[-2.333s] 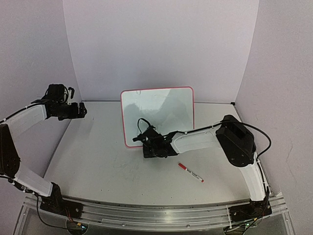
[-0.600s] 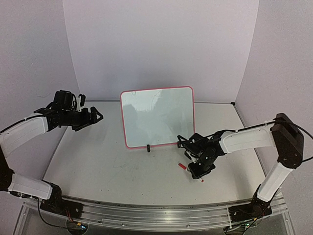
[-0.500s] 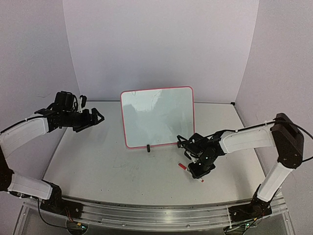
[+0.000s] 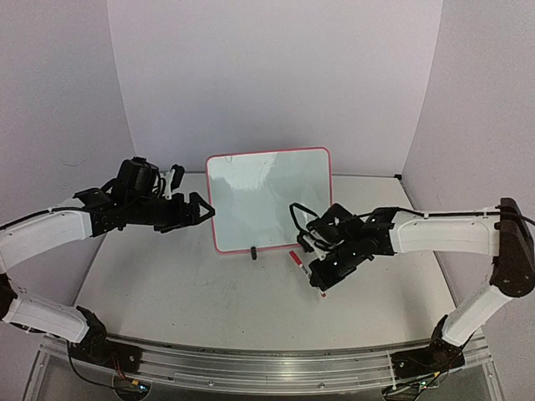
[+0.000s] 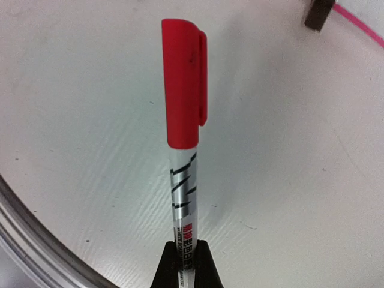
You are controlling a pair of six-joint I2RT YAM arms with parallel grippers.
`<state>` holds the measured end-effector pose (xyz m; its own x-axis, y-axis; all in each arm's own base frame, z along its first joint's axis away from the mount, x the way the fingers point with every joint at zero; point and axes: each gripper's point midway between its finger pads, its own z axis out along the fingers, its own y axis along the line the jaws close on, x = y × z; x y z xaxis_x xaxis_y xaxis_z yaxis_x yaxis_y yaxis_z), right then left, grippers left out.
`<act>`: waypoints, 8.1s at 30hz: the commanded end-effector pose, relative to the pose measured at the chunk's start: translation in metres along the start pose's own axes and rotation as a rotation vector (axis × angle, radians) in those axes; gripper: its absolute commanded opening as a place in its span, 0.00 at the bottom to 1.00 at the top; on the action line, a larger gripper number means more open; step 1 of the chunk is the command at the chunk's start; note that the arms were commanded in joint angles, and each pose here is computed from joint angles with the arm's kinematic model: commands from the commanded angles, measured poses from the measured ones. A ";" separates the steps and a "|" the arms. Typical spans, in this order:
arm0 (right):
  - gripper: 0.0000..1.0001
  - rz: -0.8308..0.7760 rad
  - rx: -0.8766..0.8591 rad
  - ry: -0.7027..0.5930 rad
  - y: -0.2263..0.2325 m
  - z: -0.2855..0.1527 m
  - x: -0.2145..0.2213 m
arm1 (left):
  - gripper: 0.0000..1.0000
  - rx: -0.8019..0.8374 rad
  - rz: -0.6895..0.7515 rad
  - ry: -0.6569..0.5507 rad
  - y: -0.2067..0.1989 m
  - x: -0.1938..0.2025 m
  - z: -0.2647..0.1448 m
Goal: Write a sentence on the whiteboard
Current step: Pick up the whiteboard marker from the center of the board, then pass from the right arm to the left, then open the pen cap from the whiteboard marker, then place the pen cap at the center of the board, then hold the whiteboard at the center of the board.
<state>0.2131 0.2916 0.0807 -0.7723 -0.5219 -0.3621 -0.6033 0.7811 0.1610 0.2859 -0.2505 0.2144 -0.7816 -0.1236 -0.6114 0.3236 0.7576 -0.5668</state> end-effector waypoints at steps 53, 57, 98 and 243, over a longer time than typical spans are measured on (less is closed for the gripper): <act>0.84 0.381 -0.541 -0.789 0.050 -0.165 -0.136 | 0.00 0.695 -0.115 -0.192 -0.176 -0.044 0.004; 0.84 0.411 -0.744 -0.898 0.055 -0.191 -0.150 | 0.00 0.773 -0.093 -0.256 -0.183 -0.049 -0.013; 0.51 0.291 -1.086 -0.936 0.098 -0.230 -0.182 | 0.00 0.885 -0.083 -0.338 -0.191 -0.056 -0.018; 0.00 0.158 -0.591 -0.723 0.078 -0.136 -0.200 | 0.00 0.492 0.397 0.079 0.023 -0.097 0.049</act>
<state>0.2929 0.3969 0.2608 -0.7147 0.0416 -0.6982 -0.6038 0.4673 0.6458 0.4102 -0.2509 0.2111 -0.6405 0.1709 -0.7487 0.7415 0.3914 -0.5450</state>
